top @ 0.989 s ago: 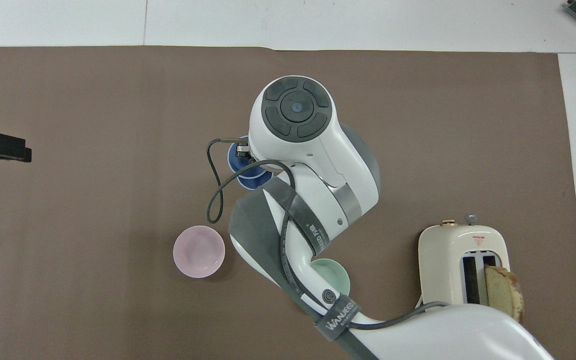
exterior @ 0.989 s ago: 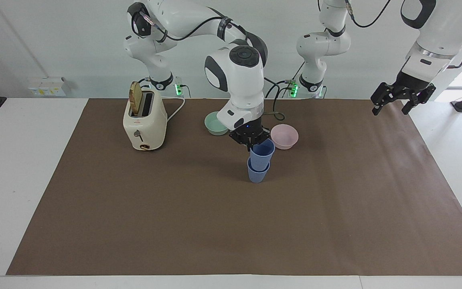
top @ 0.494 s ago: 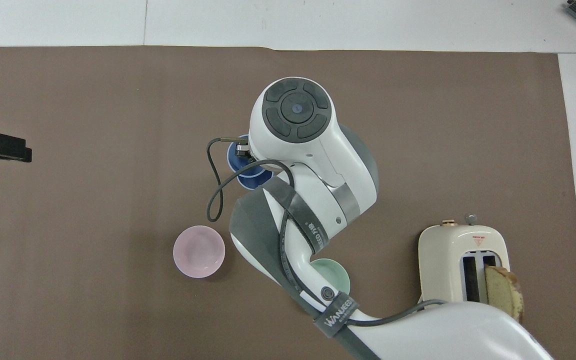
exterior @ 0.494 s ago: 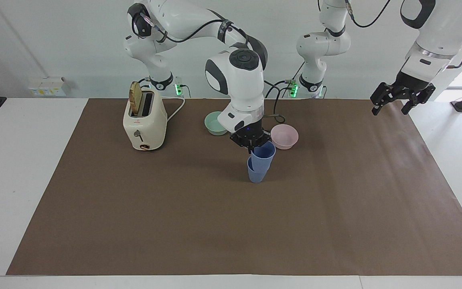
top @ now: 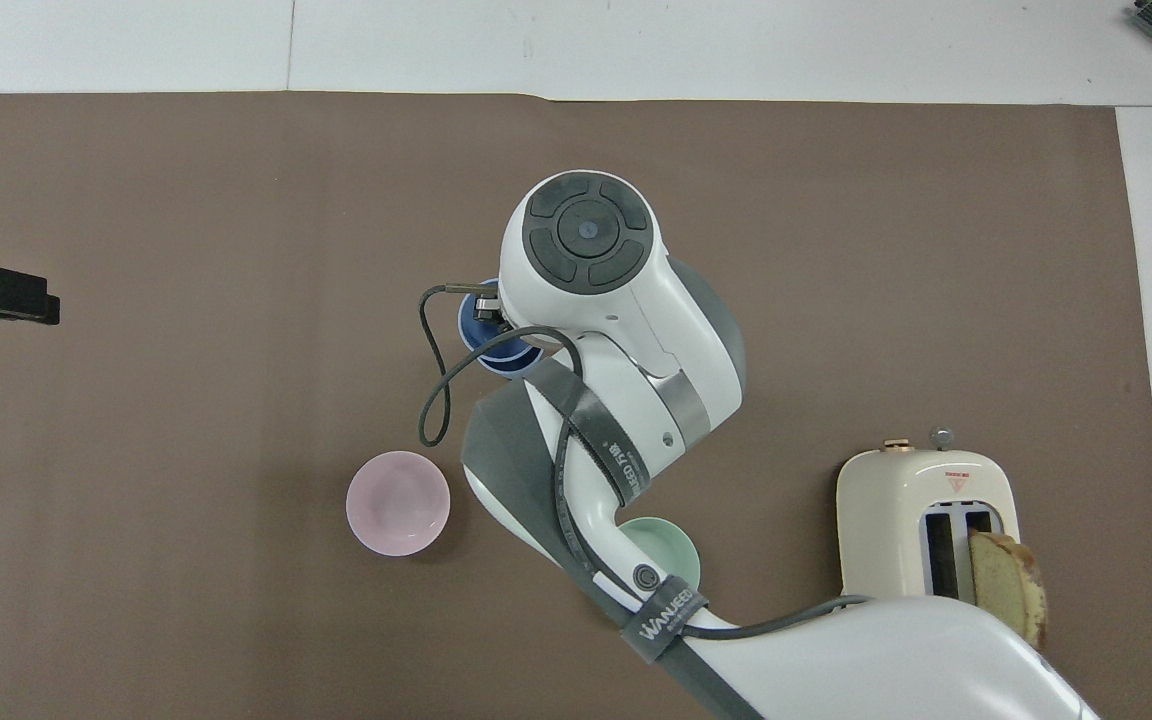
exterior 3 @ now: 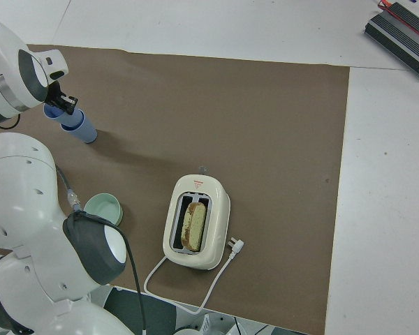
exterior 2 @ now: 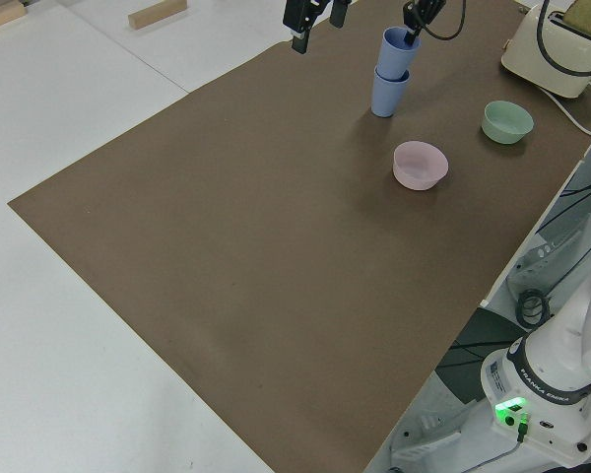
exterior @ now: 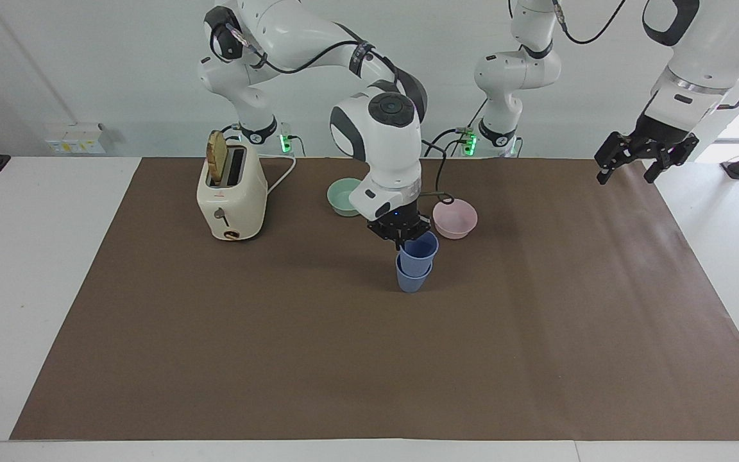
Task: Stack blue cups with both arms
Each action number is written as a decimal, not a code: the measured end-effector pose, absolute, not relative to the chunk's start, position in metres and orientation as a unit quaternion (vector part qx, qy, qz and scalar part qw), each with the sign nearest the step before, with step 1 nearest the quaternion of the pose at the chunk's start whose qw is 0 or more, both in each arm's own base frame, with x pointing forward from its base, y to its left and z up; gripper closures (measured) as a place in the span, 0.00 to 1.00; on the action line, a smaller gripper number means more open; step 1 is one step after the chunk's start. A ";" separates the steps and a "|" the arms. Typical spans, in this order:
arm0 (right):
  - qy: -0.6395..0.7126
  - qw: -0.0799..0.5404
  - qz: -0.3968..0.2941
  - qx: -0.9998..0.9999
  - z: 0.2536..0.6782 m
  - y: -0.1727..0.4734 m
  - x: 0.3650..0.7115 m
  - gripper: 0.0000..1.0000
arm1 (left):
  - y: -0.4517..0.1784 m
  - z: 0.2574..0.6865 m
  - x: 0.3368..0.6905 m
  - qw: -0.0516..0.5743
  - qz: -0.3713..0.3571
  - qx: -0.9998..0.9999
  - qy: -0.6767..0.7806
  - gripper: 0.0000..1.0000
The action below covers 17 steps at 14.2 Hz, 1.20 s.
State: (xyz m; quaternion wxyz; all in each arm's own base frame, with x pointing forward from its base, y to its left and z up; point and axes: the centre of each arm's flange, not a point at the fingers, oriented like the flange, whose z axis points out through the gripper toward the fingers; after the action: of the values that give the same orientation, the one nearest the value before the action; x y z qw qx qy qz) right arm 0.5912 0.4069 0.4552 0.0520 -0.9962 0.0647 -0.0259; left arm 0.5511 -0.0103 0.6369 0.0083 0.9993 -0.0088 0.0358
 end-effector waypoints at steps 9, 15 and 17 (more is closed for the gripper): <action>0.064 0.050 -0.023 -0.996 0.452 0.407 0.589 0.38 | -0.010 0.637 0.551 0.008 0.036 0.999 -0.009 0.00; 0.080 0.053 -0.069 -0.993 0.515 0.348 0.609 0.00 | -0.010 0.637 0.551 0.008 0.036 0.999 -0.009 0.00; 0.066 0.038 -0.075 -0.994 0.538 0.302 0.620 0.00 | -0.010 0.637 0.551 0.008 0.036 0.999 -0.009 0.00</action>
State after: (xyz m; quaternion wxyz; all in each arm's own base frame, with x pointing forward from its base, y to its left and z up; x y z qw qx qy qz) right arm 0.6197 0.3020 0.5376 0.0381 -0.9943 0.0664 -0.0746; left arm 0.5511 -0.0103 0.6369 0.0082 0.9993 -0.0088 0.0358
